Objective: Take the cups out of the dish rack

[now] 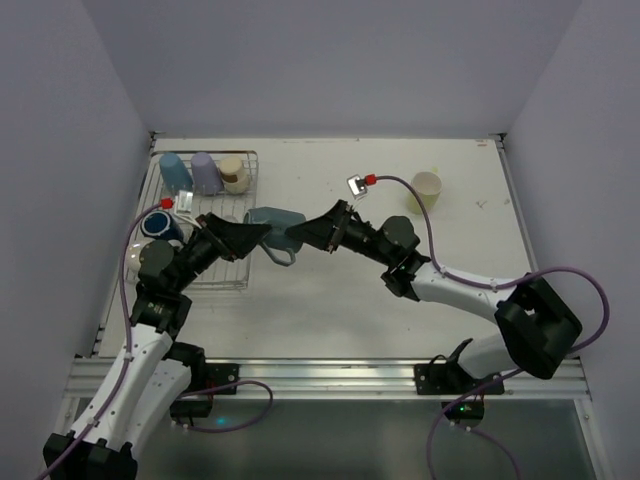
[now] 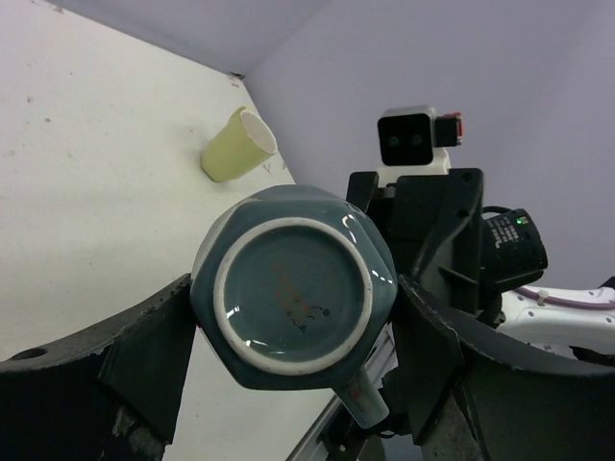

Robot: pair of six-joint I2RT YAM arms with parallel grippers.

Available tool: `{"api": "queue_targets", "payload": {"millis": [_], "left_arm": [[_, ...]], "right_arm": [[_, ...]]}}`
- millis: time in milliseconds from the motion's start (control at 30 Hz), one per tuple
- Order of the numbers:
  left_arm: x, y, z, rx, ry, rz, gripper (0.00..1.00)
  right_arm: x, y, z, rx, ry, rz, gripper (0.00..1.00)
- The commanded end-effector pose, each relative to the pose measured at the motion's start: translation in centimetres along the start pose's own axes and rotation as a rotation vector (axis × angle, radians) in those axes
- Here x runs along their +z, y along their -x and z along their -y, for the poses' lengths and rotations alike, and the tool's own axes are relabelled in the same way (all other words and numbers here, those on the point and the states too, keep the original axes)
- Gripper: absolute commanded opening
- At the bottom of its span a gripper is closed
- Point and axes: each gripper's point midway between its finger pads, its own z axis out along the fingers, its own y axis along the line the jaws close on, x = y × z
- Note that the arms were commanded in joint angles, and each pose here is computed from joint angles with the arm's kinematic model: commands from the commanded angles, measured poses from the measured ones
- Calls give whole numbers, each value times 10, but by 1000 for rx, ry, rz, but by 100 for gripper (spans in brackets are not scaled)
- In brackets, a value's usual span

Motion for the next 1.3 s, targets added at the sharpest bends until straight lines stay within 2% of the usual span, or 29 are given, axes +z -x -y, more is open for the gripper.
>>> {"api": "queue_targets", "payload": {"millis": [0,33,67,133,167,200,233,267,300,367,400,467,600,633,700,733,800,867,900,933,967,1067,1267], "left_arm": [[-4,13,53,62,-200,31,11],[-3,12,52,66,-201,27,17],[-3,11,52,65,-199,24,29],[-2,7,48,64,-195,14,42],[-2,7,47,70,-193,12,56],[-2,4,44,70,-181,2,64],[-2,5,44,99,-176,5,72],[-1,7,41,115,-158,11,85],[-2,3,32,116,-112,-9,92],[-2,13,28,217,-57,14,100],[-4,10,19,229,-4,-12,100],[-8,22,14,326,56,18,100],[-19,14,-17,381,210,-37,100],[-22,13,-25,409,239,-47,100],[-27,3,-45,427,295,-87,100],[-29,-2,-51,430,307,-102,100],[-31,-13,-64,433,321,-137,100],[-33,-19,-74,456,342,-162,100],[-33,-17,-72,467,345,-167,100],[-34,-16,-72,486,346,-174,100],[-35,-14,-71,493,347,-170,100],[-36,-14,-69,503,339,-164,100],[-38,-17,-70,507,334,-169,100]], "right_arm": [[9,20,-45,-35,165,55,47],[10,21,-45,-24,169,57,37],[13,20,-41,-12,163,57,32],[14,21,-38,1,162,65,19],[15,22,-36,11,155,73,6],[14,22,-33,11,147,77,1],[12,24,-31,0,139,86,0],[11,26,-29,-6,130,94,0],[7,29,-29,-15,126,102,0],[0,40,-17,-31,73,112,0],[-6,44,-17,-45,63,113,0],[-16,57,6,-73,-35,119,0],[-38,89,33,-196,-239,118,0],[-53,91,62,-255,-390,82,0],[-57,118,65,-360,-511,98,0],[-76,124,101,-429,-698,54,0],[-78,152,101,-511,-806,45,0],[-96,160,143,-549,-984,-56,0],[-88,178,137,-590,-994,-51,0],[-94,178,149,-622,-1044,-119,0],[-87,194,163,-646,-1104,-131,0],[-97,205,193,-705,-1247,-243,0],[-96,217,240,-745,-1321,-350,0]]}}
